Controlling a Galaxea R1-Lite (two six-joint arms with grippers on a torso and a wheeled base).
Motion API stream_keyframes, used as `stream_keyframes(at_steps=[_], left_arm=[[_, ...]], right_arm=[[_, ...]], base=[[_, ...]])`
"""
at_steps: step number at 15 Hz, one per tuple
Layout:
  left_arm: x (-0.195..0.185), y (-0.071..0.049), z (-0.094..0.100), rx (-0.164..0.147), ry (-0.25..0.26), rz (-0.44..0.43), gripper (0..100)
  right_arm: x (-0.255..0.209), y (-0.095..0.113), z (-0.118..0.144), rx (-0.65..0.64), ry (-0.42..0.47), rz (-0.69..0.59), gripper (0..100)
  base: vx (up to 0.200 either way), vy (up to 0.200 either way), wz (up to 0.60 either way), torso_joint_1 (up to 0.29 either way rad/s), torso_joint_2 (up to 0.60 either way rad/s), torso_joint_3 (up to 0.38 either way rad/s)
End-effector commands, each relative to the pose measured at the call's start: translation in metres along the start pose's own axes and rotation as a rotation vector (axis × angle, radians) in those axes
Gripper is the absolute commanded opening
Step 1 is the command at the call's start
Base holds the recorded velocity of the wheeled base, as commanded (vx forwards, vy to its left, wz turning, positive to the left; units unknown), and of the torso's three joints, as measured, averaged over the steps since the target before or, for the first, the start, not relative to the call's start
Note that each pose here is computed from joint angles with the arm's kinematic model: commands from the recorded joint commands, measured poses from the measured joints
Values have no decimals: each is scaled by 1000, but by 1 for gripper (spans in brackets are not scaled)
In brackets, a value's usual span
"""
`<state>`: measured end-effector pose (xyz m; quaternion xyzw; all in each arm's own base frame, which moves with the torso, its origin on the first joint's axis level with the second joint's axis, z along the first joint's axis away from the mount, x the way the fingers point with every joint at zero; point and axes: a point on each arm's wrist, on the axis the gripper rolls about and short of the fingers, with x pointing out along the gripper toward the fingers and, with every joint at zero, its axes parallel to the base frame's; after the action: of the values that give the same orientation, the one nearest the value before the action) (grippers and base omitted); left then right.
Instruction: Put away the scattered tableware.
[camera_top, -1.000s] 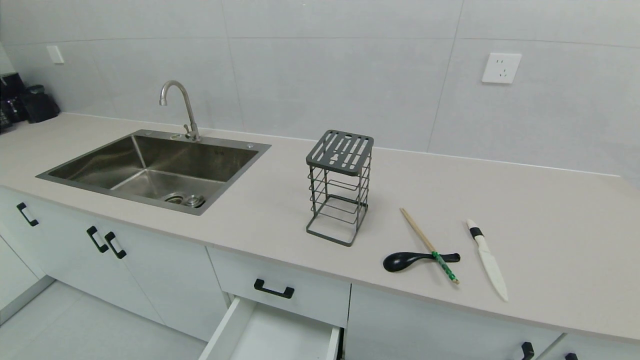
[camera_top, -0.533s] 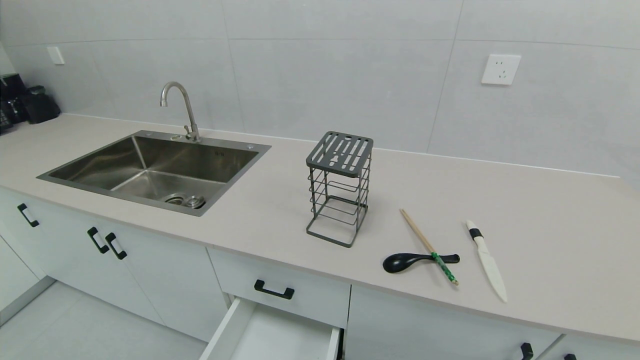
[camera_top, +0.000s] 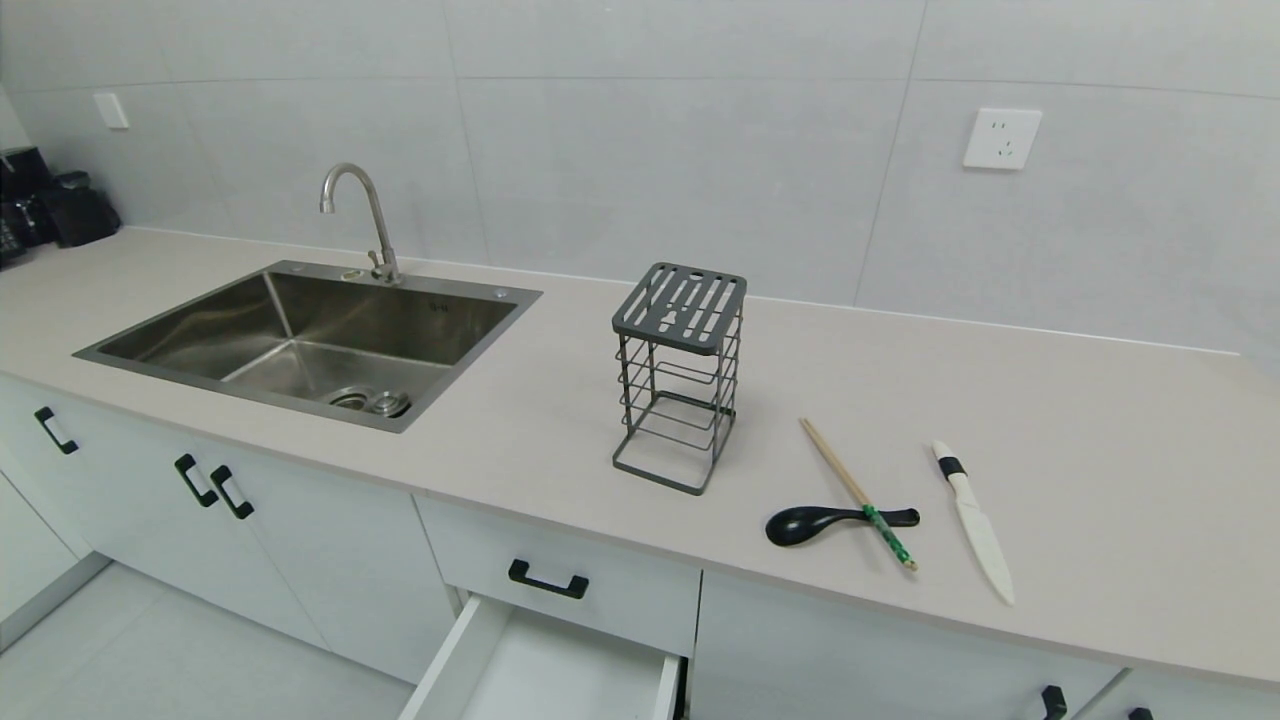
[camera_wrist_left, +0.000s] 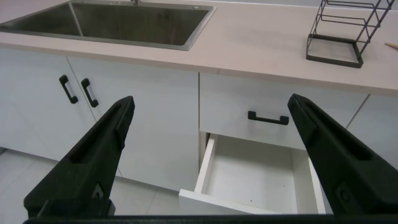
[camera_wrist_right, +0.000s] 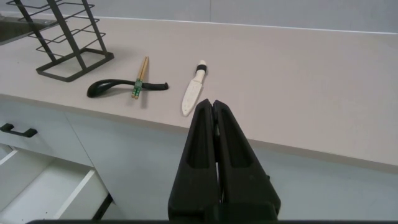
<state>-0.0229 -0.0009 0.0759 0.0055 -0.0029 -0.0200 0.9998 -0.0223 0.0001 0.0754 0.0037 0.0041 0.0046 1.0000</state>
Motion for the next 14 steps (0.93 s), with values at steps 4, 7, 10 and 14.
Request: stream_keyframes(at_steps=[4,7,10,14], left_arm=[[0,0,0,0,1,0,100],[0,0,0,0,1,0,100],[0,0,0,0,1,0,100],[0,0,0,0,1,0,100]], right_arm=[[0,0,0,-4,1,0,0],[0,0,0,2,1,0,0],[0,0,0,0,1,2,0],[0,0,0,2,1,2,0]], base=[[0,0,0,0,0,0],[0,0,200,1,1,2],[0,0,0,0,0,0],[0,0,0,0,0,0]])
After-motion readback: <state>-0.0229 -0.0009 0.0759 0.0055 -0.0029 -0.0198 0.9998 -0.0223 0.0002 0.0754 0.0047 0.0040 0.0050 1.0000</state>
